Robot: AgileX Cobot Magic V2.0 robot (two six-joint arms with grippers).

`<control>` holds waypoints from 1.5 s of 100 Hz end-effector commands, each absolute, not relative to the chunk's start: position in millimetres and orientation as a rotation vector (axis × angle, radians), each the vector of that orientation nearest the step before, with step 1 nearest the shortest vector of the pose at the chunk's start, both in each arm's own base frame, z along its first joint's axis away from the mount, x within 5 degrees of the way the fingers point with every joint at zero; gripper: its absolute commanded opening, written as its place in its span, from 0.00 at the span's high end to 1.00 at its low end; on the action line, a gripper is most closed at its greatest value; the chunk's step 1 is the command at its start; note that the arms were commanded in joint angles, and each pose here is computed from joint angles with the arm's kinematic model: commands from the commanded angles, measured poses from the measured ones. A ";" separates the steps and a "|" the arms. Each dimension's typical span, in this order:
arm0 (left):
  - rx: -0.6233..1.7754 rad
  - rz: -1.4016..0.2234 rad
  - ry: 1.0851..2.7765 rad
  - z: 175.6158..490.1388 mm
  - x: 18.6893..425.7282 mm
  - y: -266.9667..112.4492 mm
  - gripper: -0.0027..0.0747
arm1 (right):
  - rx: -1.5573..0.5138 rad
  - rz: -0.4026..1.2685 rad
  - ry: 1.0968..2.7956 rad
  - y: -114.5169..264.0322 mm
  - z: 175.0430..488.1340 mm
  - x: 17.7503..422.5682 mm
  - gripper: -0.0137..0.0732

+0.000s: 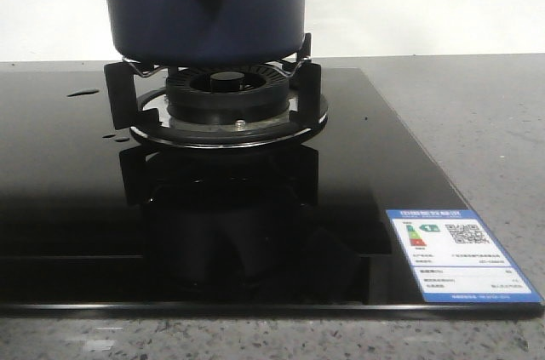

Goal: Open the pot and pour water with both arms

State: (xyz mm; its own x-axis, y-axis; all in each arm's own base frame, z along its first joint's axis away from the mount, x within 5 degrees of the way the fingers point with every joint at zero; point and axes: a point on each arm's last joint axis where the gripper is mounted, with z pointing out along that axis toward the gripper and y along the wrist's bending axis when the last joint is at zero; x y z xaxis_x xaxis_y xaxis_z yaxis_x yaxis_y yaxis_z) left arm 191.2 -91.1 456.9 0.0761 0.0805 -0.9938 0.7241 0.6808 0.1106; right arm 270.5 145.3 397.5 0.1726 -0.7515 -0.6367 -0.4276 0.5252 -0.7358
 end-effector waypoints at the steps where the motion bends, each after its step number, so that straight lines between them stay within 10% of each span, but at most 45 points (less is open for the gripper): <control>1: 0.630 -0.586 1.370 475.9 183.1 -87.4 0.56 | -1.044 -0.337 1.256 145.5 430.4 261.4 0.57; 150: 0.627 -0.583 1.370 476.0 183.3 -87.1 0.56 | -1.365 -0.617 1.028 171.6 403.9 280.4 0.60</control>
